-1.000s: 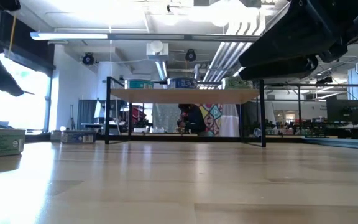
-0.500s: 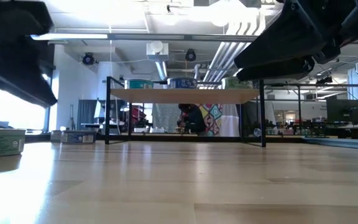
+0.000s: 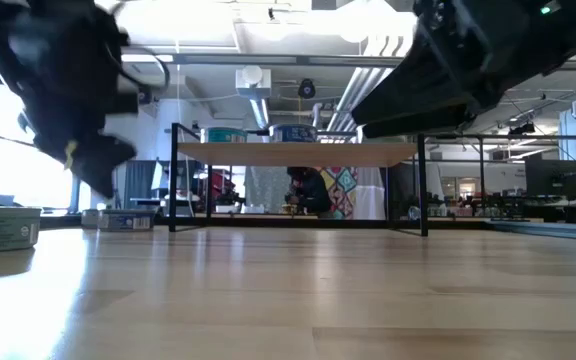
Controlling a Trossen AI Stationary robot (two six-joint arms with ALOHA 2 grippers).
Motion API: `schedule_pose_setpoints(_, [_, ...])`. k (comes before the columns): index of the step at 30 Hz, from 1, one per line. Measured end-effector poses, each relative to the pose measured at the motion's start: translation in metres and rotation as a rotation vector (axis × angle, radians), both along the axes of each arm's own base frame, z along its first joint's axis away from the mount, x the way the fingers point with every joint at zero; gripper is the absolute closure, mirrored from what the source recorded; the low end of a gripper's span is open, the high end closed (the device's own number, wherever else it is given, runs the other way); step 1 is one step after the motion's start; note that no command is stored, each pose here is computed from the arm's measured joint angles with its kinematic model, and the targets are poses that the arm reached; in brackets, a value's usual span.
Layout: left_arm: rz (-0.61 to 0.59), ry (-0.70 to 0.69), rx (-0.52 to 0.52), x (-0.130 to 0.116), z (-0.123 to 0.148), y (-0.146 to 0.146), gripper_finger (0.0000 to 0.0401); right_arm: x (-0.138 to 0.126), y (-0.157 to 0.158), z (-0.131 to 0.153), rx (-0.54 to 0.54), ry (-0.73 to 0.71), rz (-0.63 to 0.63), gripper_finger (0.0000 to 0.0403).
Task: Stack canned seafood by type on shelf
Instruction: Stack the yellow blue tuna can on top of the yellow blue tuna can on the shelf
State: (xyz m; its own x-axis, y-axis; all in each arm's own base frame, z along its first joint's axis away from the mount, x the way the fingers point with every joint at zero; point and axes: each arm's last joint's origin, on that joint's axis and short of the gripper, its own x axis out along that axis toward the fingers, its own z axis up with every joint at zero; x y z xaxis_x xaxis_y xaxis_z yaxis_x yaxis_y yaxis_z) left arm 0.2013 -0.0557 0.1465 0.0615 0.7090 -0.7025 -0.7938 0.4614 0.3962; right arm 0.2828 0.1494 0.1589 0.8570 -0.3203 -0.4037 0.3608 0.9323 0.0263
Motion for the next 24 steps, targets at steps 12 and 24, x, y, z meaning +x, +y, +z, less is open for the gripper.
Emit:
schedule_pose_setpoints(12, [0.06,0.078,-0.133,-0.018,-0.024,0.026,0.024,0.018,-0.034,0.001,0.049,0.012,-0.034,0.0171])
schedule_pose_setpoints(24, [-0.087,0.019,-0.287,-0.015,0.006,0.015,0.024,0.019,-0.028,0.002,0.093,0.005,0.036,0.0171])
